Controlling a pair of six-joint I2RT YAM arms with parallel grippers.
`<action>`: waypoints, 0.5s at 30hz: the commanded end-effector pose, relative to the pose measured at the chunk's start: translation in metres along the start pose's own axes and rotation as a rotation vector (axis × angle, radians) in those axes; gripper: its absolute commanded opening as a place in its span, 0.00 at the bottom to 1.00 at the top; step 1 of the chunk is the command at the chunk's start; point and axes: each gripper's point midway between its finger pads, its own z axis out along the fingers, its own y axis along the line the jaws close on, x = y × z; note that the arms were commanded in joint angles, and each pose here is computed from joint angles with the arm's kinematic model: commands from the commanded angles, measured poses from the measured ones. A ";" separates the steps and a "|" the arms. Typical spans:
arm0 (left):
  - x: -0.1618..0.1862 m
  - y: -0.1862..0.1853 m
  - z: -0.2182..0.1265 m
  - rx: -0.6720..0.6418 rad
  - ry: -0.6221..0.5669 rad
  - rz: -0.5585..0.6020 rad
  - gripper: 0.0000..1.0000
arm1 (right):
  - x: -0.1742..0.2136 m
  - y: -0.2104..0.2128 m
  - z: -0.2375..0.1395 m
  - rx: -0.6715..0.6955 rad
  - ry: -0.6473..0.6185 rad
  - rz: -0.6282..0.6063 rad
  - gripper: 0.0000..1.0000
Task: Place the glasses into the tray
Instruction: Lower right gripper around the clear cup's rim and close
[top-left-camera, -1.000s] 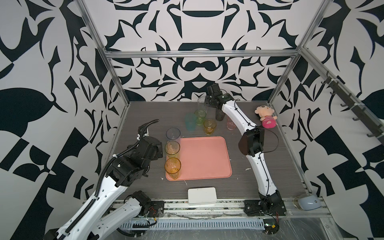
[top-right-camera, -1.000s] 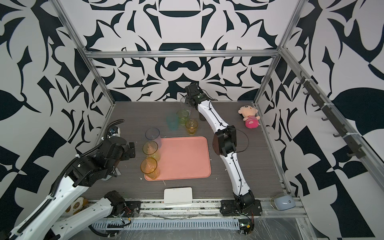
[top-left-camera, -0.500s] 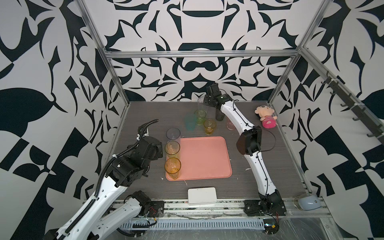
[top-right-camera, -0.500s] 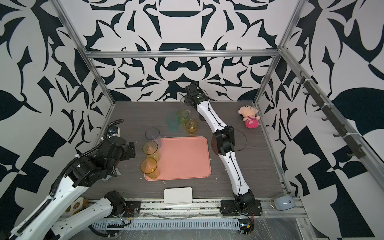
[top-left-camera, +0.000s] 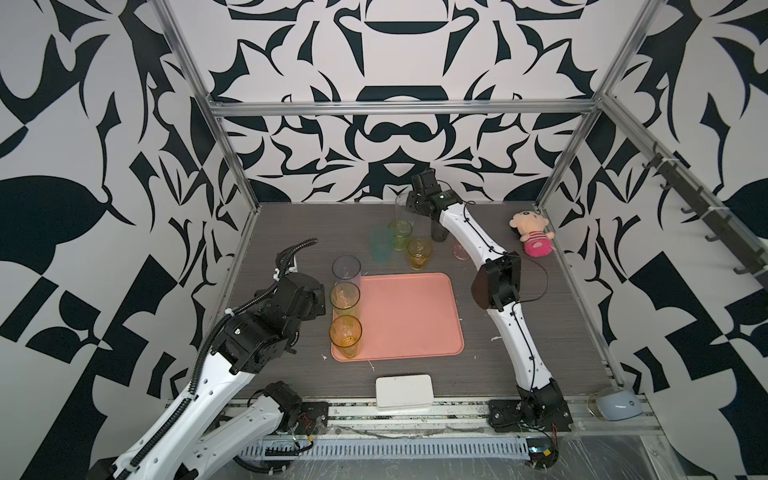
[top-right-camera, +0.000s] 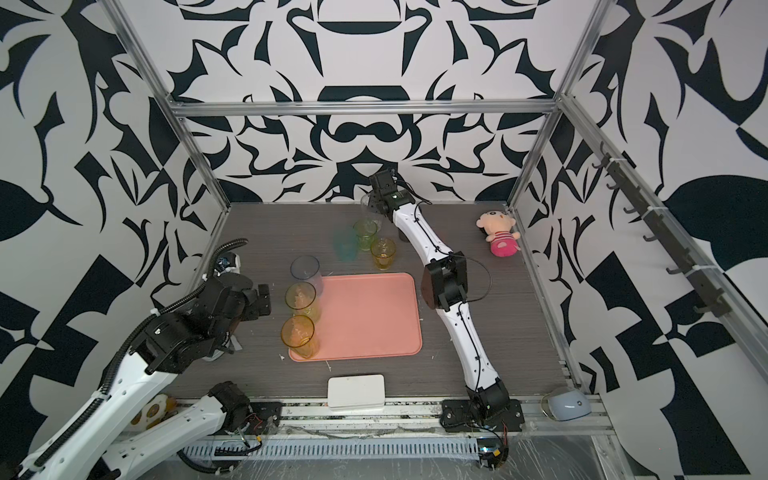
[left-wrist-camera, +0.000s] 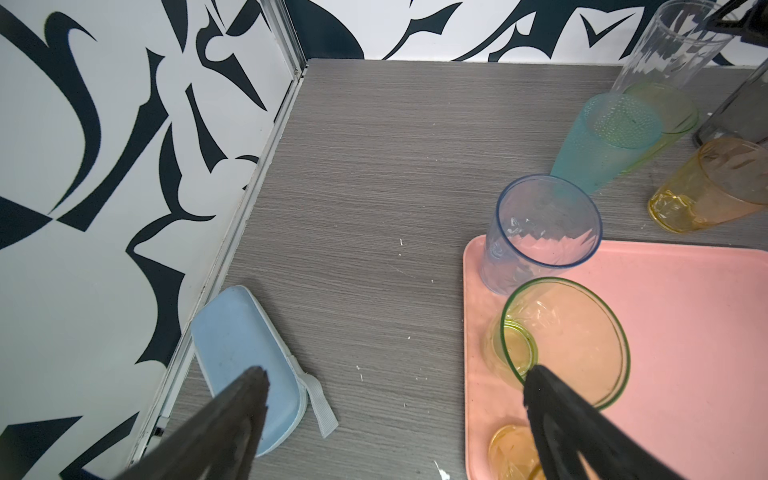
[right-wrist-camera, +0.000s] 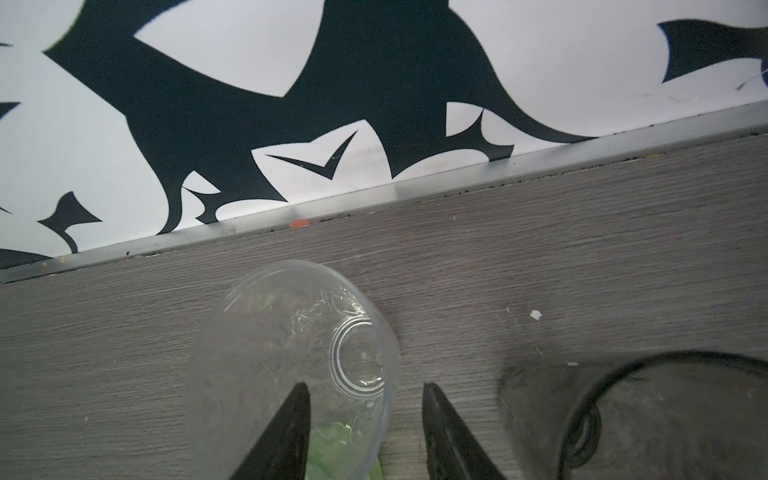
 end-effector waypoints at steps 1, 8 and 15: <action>0.001 0.001 0.000 0.002 -0.006 -0.013 0.99 | -0.022 0.011 -0.010 -0.058 -0.053 0.027 0.47; 0.001 0.000 0.001 0.007 -0.004 -0.009 1.00 | -0.019 0.011 -0.006 -0.061 -0.048 0.032 0.46; 0.001 -0.001 0.000 0.013 -0.005 -0.010 1.00 | -0.016 0.009 -0.001 -0.062 -0.038 0.039 0.44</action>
